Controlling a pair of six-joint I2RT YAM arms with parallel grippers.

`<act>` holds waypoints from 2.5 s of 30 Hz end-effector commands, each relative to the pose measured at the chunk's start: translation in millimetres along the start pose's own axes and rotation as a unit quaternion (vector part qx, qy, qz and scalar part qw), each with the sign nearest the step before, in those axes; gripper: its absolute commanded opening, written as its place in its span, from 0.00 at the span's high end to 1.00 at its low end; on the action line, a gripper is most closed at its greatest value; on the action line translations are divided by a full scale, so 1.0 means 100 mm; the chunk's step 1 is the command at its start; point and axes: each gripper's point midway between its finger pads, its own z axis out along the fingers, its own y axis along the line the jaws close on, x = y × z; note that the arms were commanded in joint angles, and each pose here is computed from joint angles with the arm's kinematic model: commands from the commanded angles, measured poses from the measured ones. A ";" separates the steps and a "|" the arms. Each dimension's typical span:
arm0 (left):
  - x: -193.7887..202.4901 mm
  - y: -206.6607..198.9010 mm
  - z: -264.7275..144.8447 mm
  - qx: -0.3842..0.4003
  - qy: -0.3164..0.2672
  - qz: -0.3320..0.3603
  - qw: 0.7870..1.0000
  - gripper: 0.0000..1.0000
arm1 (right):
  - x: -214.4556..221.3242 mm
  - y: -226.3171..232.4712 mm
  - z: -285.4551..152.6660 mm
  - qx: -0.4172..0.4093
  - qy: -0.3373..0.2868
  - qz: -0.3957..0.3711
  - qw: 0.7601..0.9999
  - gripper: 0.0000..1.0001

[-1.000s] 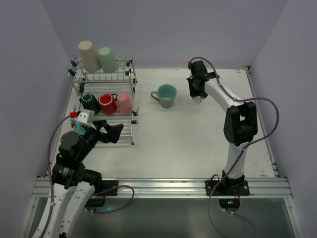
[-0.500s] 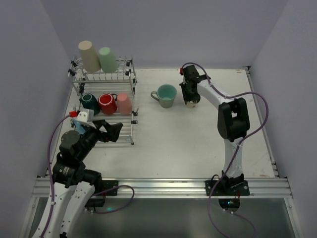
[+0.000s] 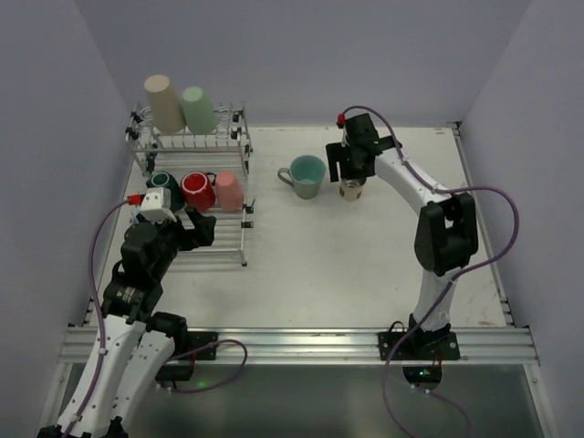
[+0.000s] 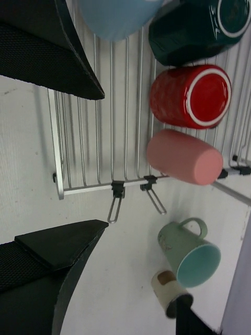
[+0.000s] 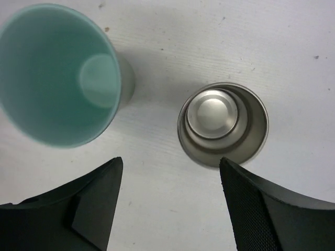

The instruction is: Unload the cups from the dish rack

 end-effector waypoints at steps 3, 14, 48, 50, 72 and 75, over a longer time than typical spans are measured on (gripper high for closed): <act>-0.61 0.46 -0.18 -0.163 -0.088 -0.016 0.983 0.00 | -0.32 0.30 -0.80 -0.096 -0.117 0.026 0.988 0.18; -0.49 0.93 0.00 -0.301 -0.027 0.042 0.952 0.00 | 0.04 0.67 -1.34 -0.238 -0.212 0.057 0.946 0.01; -0.16 1.80 0.69 -0.359 0.081 0.060 0.928 0.00 | 0.23 0.80 -1.53 -0.289 -0.214 0.014 0.933 0.04; -0.14 1.81 0.73 -0.357 0.081 0.061 0.928 0.01 | 0.23 0.80 -1.53 -0.288 -0.214 0.015 0.933 0.04; -0.42 1.30 0.42 -0.270 0.032 0.022 0.962 0.83 | 0.18 0.88 -1.94 -0.331 -0.257 0.056 0.906 0.05; -0.51 1.11 0.38 -0.226 0.019 0.021 0.974 0.85 | 0.14 0.96 -2.18 -0.363 -0.283 0.065 0.885 0.05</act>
